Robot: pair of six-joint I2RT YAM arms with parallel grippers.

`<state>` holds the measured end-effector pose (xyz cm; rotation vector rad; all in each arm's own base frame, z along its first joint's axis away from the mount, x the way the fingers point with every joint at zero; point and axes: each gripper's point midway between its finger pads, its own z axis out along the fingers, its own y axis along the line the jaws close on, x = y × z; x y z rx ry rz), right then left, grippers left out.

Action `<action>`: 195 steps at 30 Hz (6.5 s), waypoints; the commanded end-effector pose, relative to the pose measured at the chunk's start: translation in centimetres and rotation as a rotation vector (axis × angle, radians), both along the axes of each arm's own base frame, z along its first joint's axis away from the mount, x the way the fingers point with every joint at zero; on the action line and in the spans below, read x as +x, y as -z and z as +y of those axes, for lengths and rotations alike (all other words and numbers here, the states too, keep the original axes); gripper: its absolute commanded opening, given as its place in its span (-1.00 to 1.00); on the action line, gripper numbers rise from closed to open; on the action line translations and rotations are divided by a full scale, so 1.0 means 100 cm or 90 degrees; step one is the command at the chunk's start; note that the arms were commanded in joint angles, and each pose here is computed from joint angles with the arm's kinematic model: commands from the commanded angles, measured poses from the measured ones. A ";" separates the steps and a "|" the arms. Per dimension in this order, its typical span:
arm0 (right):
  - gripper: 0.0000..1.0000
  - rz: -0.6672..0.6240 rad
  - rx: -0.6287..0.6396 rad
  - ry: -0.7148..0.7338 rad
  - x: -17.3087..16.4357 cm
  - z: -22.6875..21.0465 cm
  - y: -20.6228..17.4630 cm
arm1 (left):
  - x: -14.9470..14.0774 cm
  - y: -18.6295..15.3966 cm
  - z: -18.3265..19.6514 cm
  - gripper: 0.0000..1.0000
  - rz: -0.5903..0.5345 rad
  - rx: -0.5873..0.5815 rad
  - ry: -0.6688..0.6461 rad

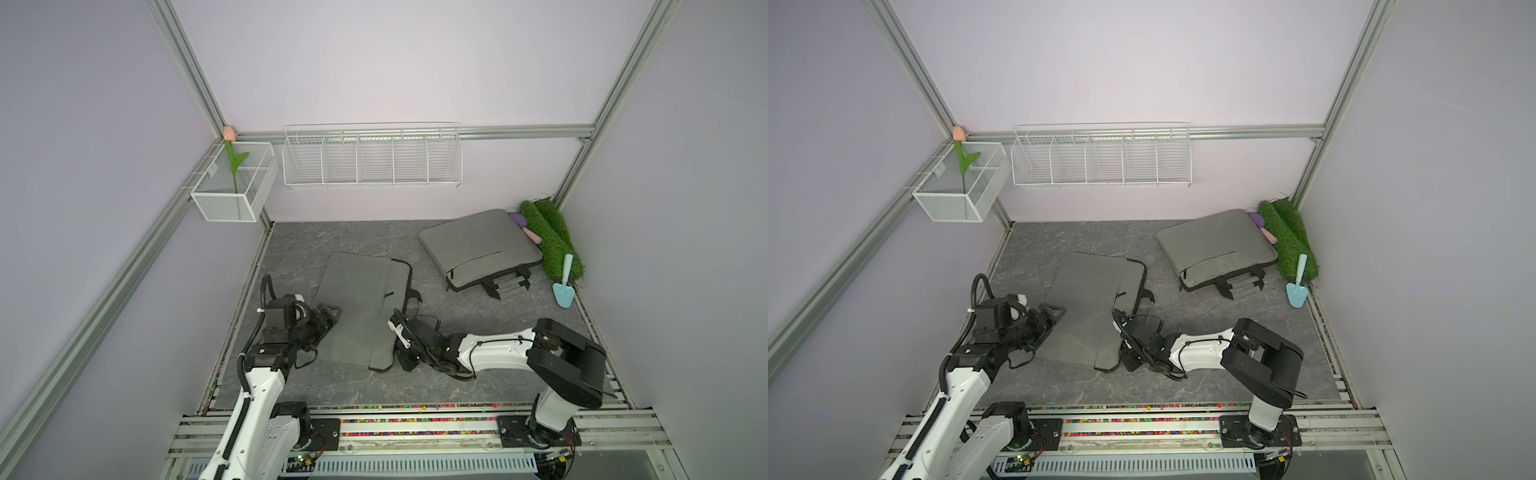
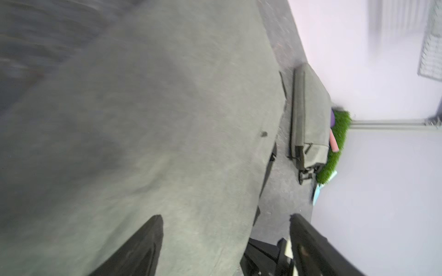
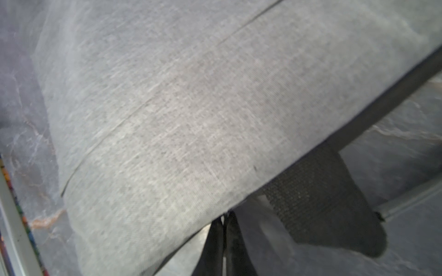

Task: Put the mouse into the laptop bag
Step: Zip the zipper on the zippered laptop bag, then reset both arms

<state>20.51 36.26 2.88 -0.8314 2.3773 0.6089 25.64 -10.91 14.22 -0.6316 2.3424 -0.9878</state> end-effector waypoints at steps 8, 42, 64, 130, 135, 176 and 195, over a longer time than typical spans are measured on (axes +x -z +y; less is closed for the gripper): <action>-0.87 -0.022 0.080 -0.008 0.020 -0.001 -0.001 | 0.090 0.034 -0.128 0.46 0.013 -0.041 0.156; -0.87 -0.061 -0.015 -0.116 -0.069 0.014 -0.011 | 0.126 0.237 -0.165 0.33 0.168 -0.025 0.114; -0.87 -0.015 0.004 -0.035 -0.059 0.066 -0.005 | 0.127 0.230 -0.180 0.26 0.148 -0.066 0.133; -0.87 -0.036 0.057 -0.050 -0.059 0.016 -0.026 | -0.023 0.160 -0.170 0.37 0.247 -0.107 0.167; -0.87 -0.030 0.047 -0.072 -0.066 0.034 -0.011 | -0.028 0.188 -0.190 0.27 0.271 -0.153 0.177; 0.78 -0.507 0.032 0.311 -0.005 -0.194 -0.257 | 0.091 -0.118 -0.051 0.99 -0.154 0.258 -0.065; 0.78 -0.397 -0.138 0.565 0.149 -0.364 -0.091 | 0.094 -0.005 0.157 0.96 -0.313 0.638 -0.326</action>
